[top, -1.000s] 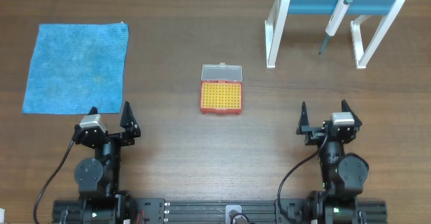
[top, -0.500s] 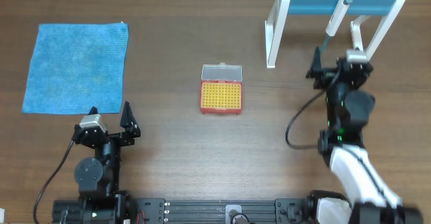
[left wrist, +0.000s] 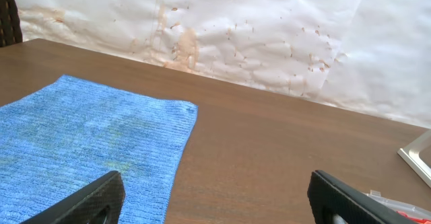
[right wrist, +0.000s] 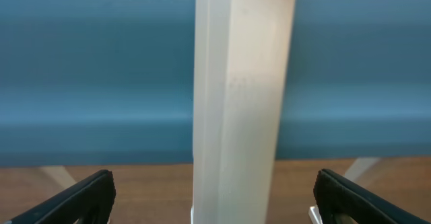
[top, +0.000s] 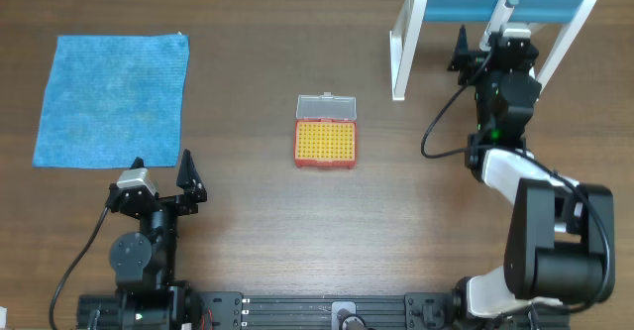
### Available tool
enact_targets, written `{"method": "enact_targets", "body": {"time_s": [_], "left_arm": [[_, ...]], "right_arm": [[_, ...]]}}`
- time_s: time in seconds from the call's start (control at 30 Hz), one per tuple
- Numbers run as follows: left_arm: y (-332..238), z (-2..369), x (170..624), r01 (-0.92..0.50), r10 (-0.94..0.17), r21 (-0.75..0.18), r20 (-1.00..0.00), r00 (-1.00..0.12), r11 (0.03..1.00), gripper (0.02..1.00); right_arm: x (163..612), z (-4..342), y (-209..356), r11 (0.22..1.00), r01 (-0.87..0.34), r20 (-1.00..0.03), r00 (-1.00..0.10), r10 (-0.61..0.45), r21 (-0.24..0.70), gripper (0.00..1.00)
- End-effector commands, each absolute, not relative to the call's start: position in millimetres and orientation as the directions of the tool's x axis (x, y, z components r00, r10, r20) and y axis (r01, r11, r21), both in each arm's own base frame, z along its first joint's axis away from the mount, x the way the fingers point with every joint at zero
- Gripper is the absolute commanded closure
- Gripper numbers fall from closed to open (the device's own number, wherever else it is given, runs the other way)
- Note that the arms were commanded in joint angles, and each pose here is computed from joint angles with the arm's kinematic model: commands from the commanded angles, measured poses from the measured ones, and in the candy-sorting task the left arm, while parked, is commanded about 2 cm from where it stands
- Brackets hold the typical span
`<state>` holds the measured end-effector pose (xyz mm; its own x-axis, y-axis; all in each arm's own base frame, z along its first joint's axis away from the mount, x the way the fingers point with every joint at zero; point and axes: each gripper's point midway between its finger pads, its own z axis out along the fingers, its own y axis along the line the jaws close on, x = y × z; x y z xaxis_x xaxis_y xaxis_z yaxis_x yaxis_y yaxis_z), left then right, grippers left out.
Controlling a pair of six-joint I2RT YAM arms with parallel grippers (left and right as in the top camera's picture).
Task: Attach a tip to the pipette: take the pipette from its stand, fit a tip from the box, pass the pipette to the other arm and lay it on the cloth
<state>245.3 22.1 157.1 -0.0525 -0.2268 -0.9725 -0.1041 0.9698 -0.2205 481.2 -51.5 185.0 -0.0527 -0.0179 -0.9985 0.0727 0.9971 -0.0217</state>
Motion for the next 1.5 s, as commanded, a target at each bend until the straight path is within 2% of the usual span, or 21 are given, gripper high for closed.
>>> {"method": "enact_targets", "body": {"time_s": [0.03,0.23,0.33,0.4,0.43,0.47,0.5,0.53,0.77,1.0,1.27,1.3,1.37,1.4,1.5], "left_arm": [[25,156,245,-0.120,-0.235,-0.228,-0.971,-0.051,0.966,0.139],[25,156,245,-0.120,-0.235,-0.228,-0.971,-0.051,0.966,0.139],[25,156,245,-0.120,-0.235,-0.228,-0.971,-0.051,0.966,0.139],[25,156,245,-0.120,-0.235,-0.228,-0.971,-0.051,0.966,0.139],[25,156,245,-0.120,-0.234,-0.227,-0.971,-0.051,0.966,0.139],[25,156,245,-0.120,-0.235,-0.228,-0.971,-0.051,0.966,0.139],[25,156,245,-0.120,-0.234,-0.227,-0.971,-0.051,0.966,0.139],[25,156,245,-0.120,-0.235,-0.228,-0.971,-0.051,0.966,0.137],[25,156,245,-0.120,-0.235,-0.228,-0.971,-0.051,0.966,0.139],[25,156,245,-0.120,-0.235,-0.228,-0.971,-0.051,0.966,0.137],[25,156,245,-0.120,-0.235,-0.228,-0.971,-0.051,0.966,0.139],[25,156,245,-0.120,-0.235,-0.228,-0.971,-0.051,0.966,0.139],[25,156,245,-0.120,-0.235,-0.228,-0.971,-0.051,0.966,0.139],[25,156,245,-0.120,-0.235,-0.228,-0.971,-0.051,0.966,0.139],[25,156,245,-0.120,-0.235,-0.228,-0.971,-0.051,0.966,0.139]], "right_arm": [[495,181,-59,0.995,0.095,-0.999,-0.053,-0.011,-0.016,0.051],[496,178,-60,0.995,0.098,-0.998,-0.062,-0.010,-0.016,0.062],[495,178,-62,0.995,0.102,-0.998,-0.061,-0.009,-0.015,0.119],[495,178,-63,0.995,0.103,-0.998,-0.062,-0.009,-0.015,0.255],[495,178,-63,0.995,0.103,-0.998,-0.063,-0.009,-0.015,0.432],[495,177,-63,0.995,0.103,-0.998,-0.065,-0.008,-0.015,0.781],[495,176,-63,0.995,0.102,-0.997,-0.071,-0.008,-0.015,0.807],[495,174,-63,0.995,0.102,-0.997,-0.079,-0.006,-0.014,0.912],[494,176,-62,0.995,0.101,-0.997,-0.077,-0.006,-0.014,0.921],[484,224,-60,0.995,0.102,-1.000,0.018,-0.019,-0.017,0.921],[462,239,-51,0.996,0.085,-1.000,-0.021,-0.014,-0.016,0.921],[456,246,-37,0.999,0.045,-1.000,-0.002,-0.016,-0.016,0.921],[431,258,17,0.990,-0.139,-0.999,0.049,-0.018,-0.024,0.921],[409,265,56,0.960,-0.278,-0.994,0.106,-0.013,-0.042,0.923],[354,269,125,0.876,-0.474,-0.966,0.255,0.039,-0.089,0.923]]}}
